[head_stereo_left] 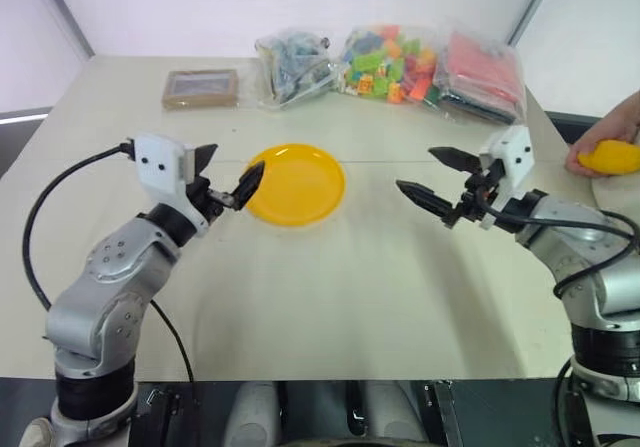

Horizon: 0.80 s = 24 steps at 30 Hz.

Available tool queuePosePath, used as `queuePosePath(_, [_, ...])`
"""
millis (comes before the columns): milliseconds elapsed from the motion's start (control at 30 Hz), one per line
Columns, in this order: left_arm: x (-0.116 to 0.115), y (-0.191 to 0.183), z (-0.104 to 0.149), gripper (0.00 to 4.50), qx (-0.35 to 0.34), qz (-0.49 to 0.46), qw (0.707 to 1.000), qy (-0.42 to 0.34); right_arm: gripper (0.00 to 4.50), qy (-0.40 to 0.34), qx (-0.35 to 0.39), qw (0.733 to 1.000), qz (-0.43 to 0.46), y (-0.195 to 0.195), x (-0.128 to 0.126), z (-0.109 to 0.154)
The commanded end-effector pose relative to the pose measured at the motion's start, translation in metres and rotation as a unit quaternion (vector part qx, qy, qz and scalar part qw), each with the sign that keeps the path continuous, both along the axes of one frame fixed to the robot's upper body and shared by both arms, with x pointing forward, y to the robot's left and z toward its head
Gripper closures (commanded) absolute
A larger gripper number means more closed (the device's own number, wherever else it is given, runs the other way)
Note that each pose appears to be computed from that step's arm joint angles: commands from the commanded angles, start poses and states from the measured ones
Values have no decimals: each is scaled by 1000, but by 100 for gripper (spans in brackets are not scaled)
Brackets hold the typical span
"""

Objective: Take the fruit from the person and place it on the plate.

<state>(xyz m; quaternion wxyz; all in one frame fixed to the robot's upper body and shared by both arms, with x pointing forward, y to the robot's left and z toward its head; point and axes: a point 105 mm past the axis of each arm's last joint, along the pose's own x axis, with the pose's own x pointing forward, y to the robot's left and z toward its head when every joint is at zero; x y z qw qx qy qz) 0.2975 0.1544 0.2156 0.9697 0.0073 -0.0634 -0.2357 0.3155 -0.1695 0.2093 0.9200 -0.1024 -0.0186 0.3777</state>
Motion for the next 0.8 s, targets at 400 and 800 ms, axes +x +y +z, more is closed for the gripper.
queuePosePath(400, [-8,-4,13,0,-6,-26,999,-23,6,-9,-8,1000,7,-10,-8,11])
queuePosePath(800, [-4,-6,14,0,-6,-28,999,-24,6,-16,2,1000,-15,-15,-5,16])
